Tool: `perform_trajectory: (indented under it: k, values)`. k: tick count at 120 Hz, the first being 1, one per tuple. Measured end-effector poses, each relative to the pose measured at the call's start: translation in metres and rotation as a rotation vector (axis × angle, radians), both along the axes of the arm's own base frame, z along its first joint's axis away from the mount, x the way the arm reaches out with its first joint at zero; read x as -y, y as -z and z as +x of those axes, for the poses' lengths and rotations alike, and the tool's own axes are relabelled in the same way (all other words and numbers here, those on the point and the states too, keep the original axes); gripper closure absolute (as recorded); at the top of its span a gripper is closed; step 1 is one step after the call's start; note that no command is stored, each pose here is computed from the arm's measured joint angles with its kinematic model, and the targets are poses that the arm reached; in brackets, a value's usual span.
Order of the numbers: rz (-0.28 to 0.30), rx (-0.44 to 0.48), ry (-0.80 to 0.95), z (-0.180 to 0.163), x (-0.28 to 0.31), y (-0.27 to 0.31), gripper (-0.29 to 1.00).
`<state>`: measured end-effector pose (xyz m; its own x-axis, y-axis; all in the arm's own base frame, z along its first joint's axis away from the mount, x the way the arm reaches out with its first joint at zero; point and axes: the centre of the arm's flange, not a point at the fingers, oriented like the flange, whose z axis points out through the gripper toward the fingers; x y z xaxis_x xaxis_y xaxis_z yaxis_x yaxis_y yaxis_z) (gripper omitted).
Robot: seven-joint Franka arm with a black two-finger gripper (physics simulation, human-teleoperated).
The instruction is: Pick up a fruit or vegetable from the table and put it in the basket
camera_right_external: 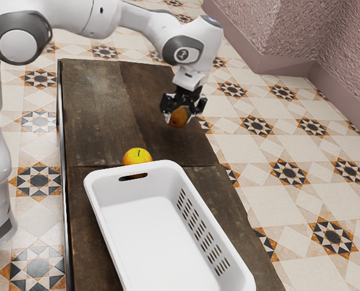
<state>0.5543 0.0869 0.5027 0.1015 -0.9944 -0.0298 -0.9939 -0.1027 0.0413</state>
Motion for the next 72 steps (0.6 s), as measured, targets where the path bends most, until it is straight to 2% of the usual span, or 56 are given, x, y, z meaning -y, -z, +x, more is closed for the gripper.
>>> perform_trajectory:
  k: [72]
  values:
    - [-0.023, 0.061, 0.075, -0.023, 0.13, -0.053, 0.36]
